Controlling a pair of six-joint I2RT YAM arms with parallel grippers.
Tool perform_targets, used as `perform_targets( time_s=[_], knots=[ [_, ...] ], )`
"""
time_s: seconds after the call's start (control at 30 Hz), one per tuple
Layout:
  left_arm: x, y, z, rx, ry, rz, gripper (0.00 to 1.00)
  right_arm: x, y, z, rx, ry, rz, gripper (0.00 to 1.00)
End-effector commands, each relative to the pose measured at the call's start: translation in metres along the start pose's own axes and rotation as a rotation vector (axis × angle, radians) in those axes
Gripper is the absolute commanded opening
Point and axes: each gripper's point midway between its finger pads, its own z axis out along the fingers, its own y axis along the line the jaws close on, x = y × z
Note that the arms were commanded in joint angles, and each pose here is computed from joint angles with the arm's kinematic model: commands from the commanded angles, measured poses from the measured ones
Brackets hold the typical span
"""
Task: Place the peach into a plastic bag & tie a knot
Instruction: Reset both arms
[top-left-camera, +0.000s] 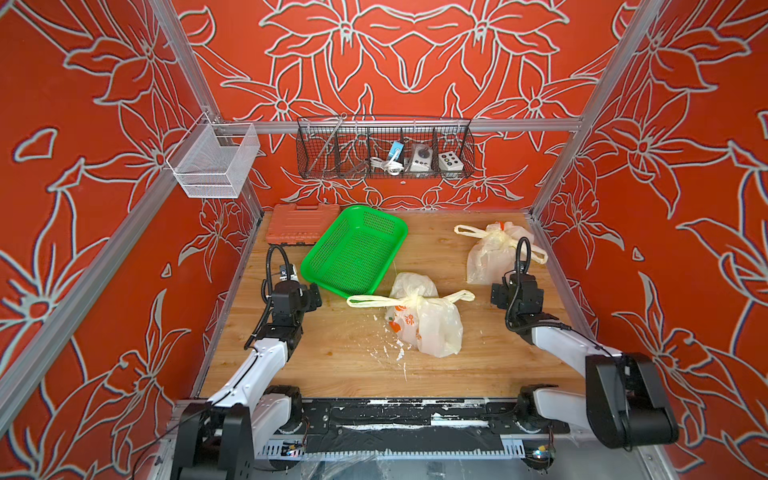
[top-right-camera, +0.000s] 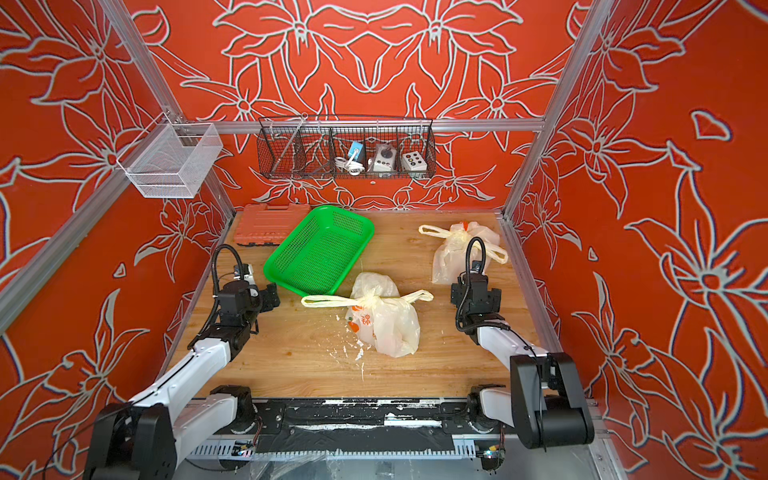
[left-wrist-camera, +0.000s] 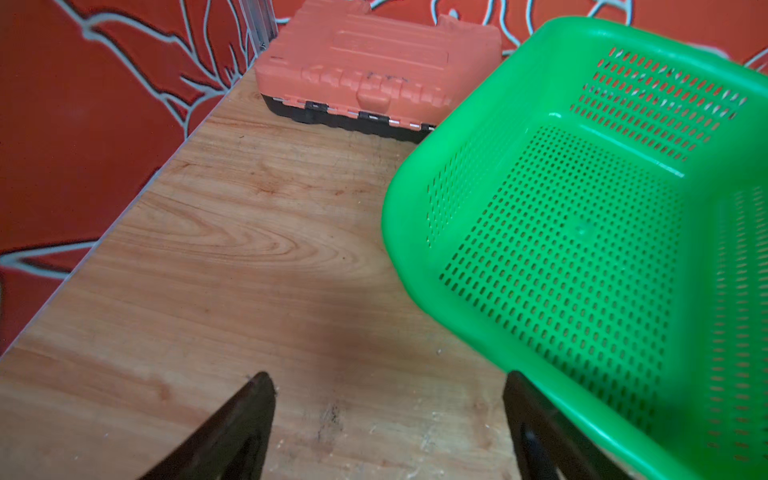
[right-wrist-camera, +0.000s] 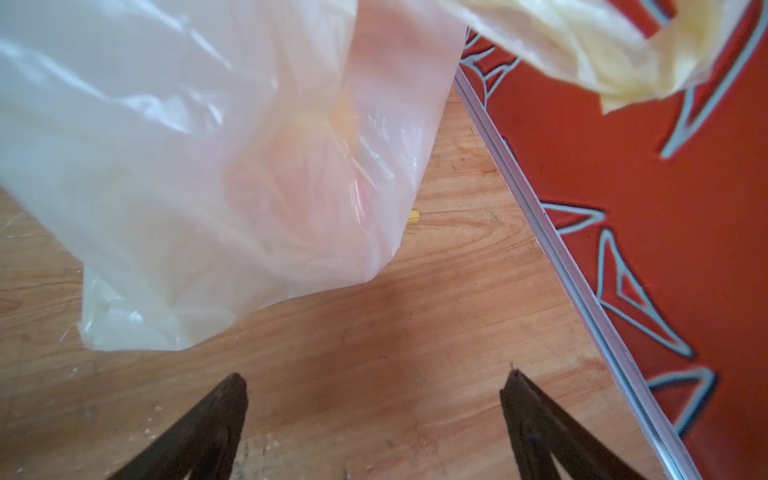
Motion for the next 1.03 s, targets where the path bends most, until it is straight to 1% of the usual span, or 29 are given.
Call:
perform_targets(
  time_s=[0.0, 0.07, 0.1, 0.13, 0.17, 0.23, 0.3, 0.33, 0.4, 0.73, 0.8, 0.87, 1.0],
  knots=[
    [-0.032, -0.017, 0.005, 0.111, -0.164, 0.031, 0.87, -0.031, -0.005, 0.001, 0.025, -0.138, 0.018, 0.97],
    [-0.027, -0.024, 0.015, 0.151, -0.138, 0.054, 0.87, -0.033, -0.007, 0.004, 0.038, -0.151, 0.021, 0.97],
    [-0.024, -0.025, 0.019, 0.165, -0.124, 0.054, 0.87, -0.032, -0.003, 0.005, 0.017, -0.14, 0.002, 0.97],
    [-0.02, -0.028, 0.022, 0.193, -0.115, 0.058, 0.94, -0.032, 0.0, 0.006, 0.001, -0.158, -0.009, 0.97],
    [-0.015, -0.031, 0.026, 0.221, -0.105, 0.061, 0.99, -0.031, 0.004, 0.007, -0.02, -0.184, -0.015, 0.97],
    [-0.005, -0.035, 0.035, 0.25, -0.09, 0.064, 0.99, -0.025, 0.011, 0.008, -0.056, -0.237, -0.023, 0.97],
    [0.004, -0.031, 0.042, 0.232, -0.09, 0.053, 0.99, -0.022, 0.017, 0.01, -0.078, -0.259, -0.029, 0.97],
    [0.005, -0.027, 0.042, 0.209, -0.089, 0.042, 0.99, -0.023, 0.016, 0.011, -0.077, -0.258, -0.027, 0.97],
    [0.005, -0.026, 0.042, 0.205, -0.089, 0.04, 0.99, -0.02, 0.015, 0.013, -0.076, -0.227, -0.022, 0.97],
    [0.005, -0.026, 0.042, 0.202, -0.092, 0.043, 0.99, -0.019, 0.011, 0.012, -0.07, -0.244, -0.01, 0.97],
    [0.005, -0.034, 0.042, 0.219, -0.089, 0.077, 0.99, -0.019, 0.011, 0.012, -0.069, -0.241, -0.007, 0.97],
    [0.006, -0.035, 0.042, 0.195, -0.093, 0.1, 0.99, -0.019, 0.011, 0.012, -0.069, -0.244, -0.008, 0.97],
    [0.005, -0.033, 0.041, 0.186, -0.095, 0.093, 0.99, -0.018, 0.011, 0.012, -0.068, -0.24, -0.01, 0.97]
  ],
)
